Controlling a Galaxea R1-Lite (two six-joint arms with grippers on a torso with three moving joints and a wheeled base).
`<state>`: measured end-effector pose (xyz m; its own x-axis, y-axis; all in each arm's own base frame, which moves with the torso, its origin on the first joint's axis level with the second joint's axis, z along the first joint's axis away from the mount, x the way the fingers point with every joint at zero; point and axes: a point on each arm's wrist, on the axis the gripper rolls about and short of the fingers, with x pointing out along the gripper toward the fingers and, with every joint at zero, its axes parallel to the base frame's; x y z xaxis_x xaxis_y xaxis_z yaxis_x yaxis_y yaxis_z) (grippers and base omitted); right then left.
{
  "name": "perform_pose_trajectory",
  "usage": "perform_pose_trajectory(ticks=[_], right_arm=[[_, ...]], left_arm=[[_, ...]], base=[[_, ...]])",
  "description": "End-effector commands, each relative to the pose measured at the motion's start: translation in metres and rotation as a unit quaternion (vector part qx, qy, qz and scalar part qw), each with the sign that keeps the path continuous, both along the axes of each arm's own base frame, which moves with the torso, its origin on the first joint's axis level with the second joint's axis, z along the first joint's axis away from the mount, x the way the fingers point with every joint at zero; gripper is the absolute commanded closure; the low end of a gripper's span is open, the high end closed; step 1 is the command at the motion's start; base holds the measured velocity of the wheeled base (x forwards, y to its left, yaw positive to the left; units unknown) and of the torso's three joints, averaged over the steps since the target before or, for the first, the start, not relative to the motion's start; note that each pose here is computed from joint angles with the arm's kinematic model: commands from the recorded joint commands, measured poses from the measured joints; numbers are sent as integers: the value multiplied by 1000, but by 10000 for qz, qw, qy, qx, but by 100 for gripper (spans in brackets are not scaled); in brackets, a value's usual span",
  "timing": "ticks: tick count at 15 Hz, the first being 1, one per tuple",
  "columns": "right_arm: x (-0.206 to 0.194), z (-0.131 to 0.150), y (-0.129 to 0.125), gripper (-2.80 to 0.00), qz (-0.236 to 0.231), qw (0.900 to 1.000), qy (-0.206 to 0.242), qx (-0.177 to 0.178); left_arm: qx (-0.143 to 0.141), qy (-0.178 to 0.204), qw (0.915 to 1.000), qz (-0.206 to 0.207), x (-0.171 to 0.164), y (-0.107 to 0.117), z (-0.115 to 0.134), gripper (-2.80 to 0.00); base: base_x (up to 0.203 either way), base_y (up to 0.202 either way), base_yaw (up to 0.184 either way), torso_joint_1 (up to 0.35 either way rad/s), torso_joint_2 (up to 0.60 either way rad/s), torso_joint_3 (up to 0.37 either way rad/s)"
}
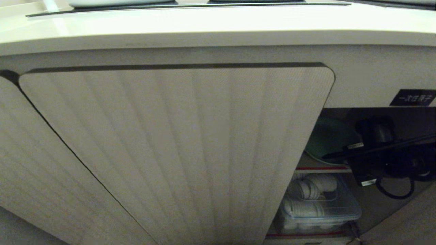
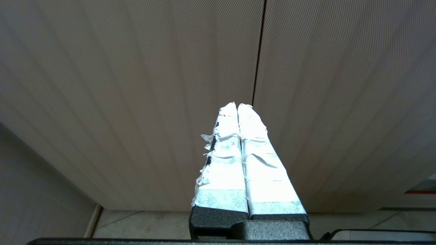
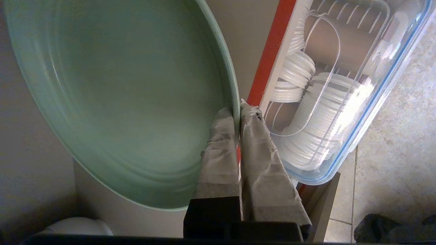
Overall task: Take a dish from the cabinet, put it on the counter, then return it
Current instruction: Put it back into the cabinet
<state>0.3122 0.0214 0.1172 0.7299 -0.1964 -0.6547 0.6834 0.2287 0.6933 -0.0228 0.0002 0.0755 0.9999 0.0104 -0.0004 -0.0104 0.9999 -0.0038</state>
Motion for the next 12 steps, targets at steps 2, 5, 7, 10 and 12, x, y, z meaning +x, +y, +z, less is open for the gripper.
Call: perform_pose_trajectory(ticks=[2,5,7,10,12], right_arm=[[4,-2,0,0,-31,10000,12,22],[5,-4,0,0,-98,9999,24,84],[6,-7,1,0,-123,9998,84,113],[7,-9,0,0,-146,9998,100,127],[9,-11,1,0,-144,9998,115,125]], left_arm=[[-4,-2,10000,2,0,0,0,0],[-4,-2,10000,2,0,0,0,0],[-4,-2,10000,2,0,0,0,0],[-4,-2,10000,2,0,0,0,0],[-4,-2,10000,2,0,0,0,0]], base=[[0,0,0,0,0,0],[0,0,0,0,0,0],[0,0,0,0,0,0],[0,0,0,0,0,0],[0,0,0,0,0,0]])
